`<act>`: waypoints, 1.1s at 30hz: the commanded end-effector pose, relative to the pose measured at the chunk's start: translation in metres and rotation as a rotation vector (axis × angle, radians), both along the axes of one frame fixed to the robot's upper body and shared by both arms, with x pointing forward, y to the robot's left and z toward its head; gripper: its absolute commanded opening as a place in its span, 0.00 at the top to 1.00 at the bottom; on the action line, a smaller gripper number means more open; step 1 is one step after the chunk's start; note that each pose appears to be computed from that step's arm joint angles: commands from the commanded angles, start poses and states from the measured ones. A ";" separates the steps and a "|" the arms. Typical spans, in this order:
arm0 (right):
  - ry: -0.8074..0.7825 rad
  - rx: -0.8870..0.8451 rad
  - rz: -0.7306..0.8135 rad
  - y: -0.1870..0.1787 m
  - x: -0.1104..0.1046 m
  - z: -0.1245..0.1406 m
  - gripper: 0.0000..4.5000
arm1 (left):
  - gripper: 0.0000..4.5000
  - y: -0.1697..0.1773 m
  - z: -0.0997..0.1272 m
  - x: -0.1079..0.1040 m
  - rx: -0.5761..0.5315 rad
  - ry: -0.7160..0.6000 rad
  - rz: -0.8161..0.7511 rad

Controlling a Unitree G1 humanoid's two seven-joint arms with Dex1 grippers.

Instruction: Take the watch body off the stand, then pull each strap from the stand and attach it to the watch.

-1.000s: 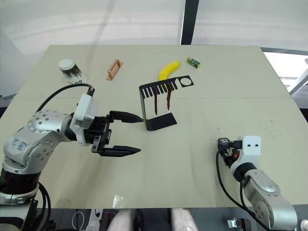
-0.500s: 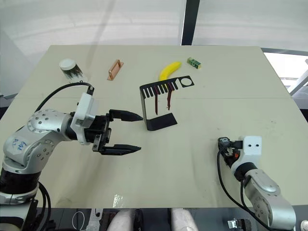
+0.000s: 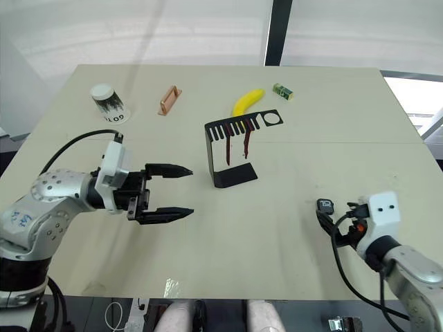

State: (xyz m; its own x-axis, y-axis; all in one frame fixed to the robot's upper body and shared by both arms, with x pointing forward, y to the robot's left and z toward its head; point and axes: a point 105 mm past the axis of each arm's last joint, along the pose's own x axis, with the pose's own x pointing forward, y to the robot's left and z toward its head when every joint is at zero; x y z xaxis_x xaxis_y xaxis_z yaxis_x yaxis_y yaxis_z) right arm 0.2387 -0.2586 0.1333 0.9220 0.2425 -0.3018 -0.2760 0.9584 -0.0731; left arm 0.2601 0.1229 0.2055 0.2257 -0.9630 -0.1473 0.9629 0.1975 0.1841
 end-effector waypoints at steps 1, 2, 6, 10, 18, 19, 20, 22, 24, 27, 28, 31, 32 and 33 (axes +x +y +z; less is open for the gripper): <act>0.004 -0.052 0.051 -0.036 -0.018 0.016 0.01 | 0.00 0.036 -0.008 0.003 -0.012 0.023 0.180; 0.011 -0.066 0.040 -0.047 -0.021 0.016 0.01 | 0.00 0.045 -0.012 0.003 -0.012 0.040 0.223; 0.068 -0.107 0.025 -0.091 -0.039 0.011 0.01 | 0.00 0.098 -0.034 0.003 -0.010 0.118 0.437; 0.084 -0.143 -0.028 -0.132 -0.053 0.010 0.01 | 0.00 0.166 -0.050 -0.004 0.015 0.160 0.691; 0.034 -0.185 -0.071 -0.157 -0.047 0.016 0.01 | 0.00 0.218 -0.044 -0.006 0.061 0.101 0.873; 0.011 -0.180 -0.070 -0.155 -0.043 0.020 0.01 | 0.00 0.214 -0.042 -0.004 0.051 0.094 0.860; -0.011 -0.174 -0.059 -0.151 -0.038 0.024 0.01 | 0.00 0.206 -0.039 -0.002 0.037 0.092 0.836; -0.047 -0.160 -0.033 -0.141 -0.030 0.030 0.01 | 0.00 0.191 -0.036 0.000 0.023 0.088 0.789; -0.077 -0.133 -0.001 -0.128 -0.023 0.034 0.01 | 0.00 0.172 -0.034 0.002 0.012 0.083 0.734; -0.113 -0.090 0.108 -0.090 -0.014 0.040 0.01 | 0.00 0.125 -0.030 0.000 0.000 0.069 0.596; -0.118 -0.081 0.138 -0.080 -0.012 0.041 0.01 | 0.00 0.113 -0.029 -0.001 -0.004 0.065 0.566; -0.141 -0.034 0.251 -0.041 -0.009 0.047 0.01 | 0.00 0.071 -0.024 -0.001 -0.018 0.041 0.469; -0.148 -0.015 0.290 -0.028 -0.008 0.049 0.01 | 0.00 0.058 -0.023 -0.002 -0.018 0.032 0.438; -0.161 0.003 0.344 -0.010 -0.008 0.052 0.01 | 0.00 0.042 -0.024 0.001 -0.029 0.031 0.421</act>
